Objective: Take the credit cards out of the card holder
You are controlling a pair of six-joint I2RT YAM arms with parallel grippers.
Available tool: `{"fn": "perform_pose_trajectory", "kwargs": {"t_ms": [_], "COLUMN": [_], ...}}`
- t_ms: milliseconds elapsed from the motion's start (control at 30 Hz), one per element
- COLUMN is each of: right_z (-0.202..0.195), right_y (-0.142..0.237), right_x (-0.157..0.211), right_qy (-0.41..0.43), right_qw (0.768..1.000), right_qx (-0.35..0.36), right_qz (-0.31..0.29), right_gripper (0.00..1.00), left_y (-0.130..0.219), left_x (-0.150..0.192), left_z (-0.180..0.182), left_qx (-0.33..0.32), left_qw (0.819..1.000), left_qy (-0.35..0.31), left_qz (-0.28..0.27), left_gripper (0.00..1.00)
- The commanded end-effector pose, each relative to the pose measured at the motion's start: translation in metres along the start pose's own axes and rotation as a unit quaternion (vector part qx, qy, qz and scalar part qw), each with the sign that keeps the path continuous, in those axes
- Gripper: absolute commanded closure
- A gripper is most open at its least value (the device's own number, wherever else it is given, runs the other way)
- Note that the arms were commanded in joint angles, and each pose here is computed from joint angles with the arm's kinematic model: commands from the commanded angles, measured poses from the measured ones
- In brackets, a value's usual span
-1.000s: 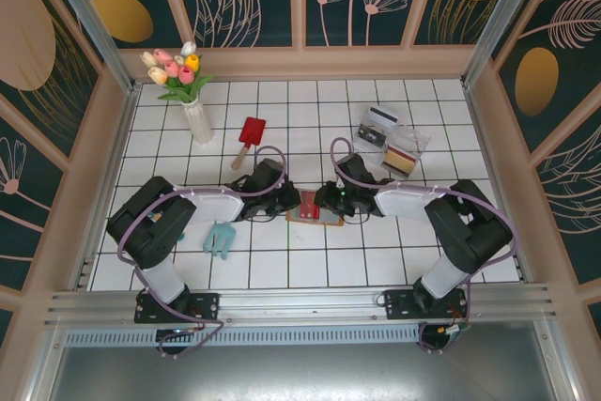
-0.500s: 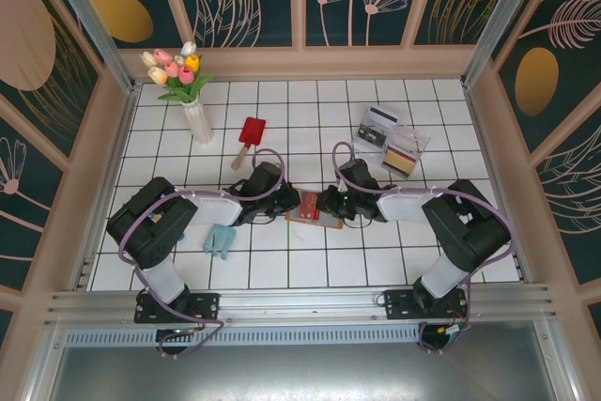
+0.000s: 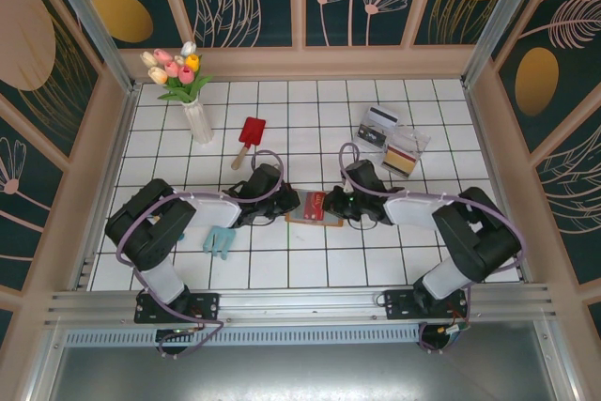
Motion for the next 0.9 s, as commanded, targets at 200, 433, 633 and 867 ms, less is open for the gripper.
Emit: {"fn": "perform_pose_trajectory", "kwargs": {"t_ms": [200,433,633,867], "right_z": [0.015,0.029,0.033,0.036], "right_y": [0.036,0.062,0.075,0.081], "right_x": [-0.005,-0.025,-0.028,-0.032], "right_qy": [0.029,0.034,0.046,0.037], "right_qw": [0.997,0.989,0.984,0.971], "right_qx": [-0.060,-0.124,-0.157,-0.230], "right_qz": [-0.040,-0.068,-0.066,-0.060], "right_gripper": [0.99,1.00,1.00,1.00], "left_y": [0.005,0.018,0.035,0.063], "left_x": [0.007,-0.005,-0.015,-0.023], "left_z": [0.014,-0.051,-0.077,-0.091], "left_qx": [-0.025,0.080,0.130,0.235], "left_qw": [1.000,0.996,0.991,0.971], "left_qy": [0.008,-0.034,-0.037,-0.028], "left_qz": [0.007,0.003,-0.007,0.017], "left_gripper": [0.85,0.68,0.47,0.21]}}
Point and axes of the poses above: each hand's point on the last joint's axis, 136 mm out from that joint toward the fingers, its own y axis back along the fingers, its own z axis along the line the jaws close on, x = y × z, the point moved 4 cm from there along y, back along the fingers, and after that the axes turned 11 degrees about y, right-handed, at the moved point
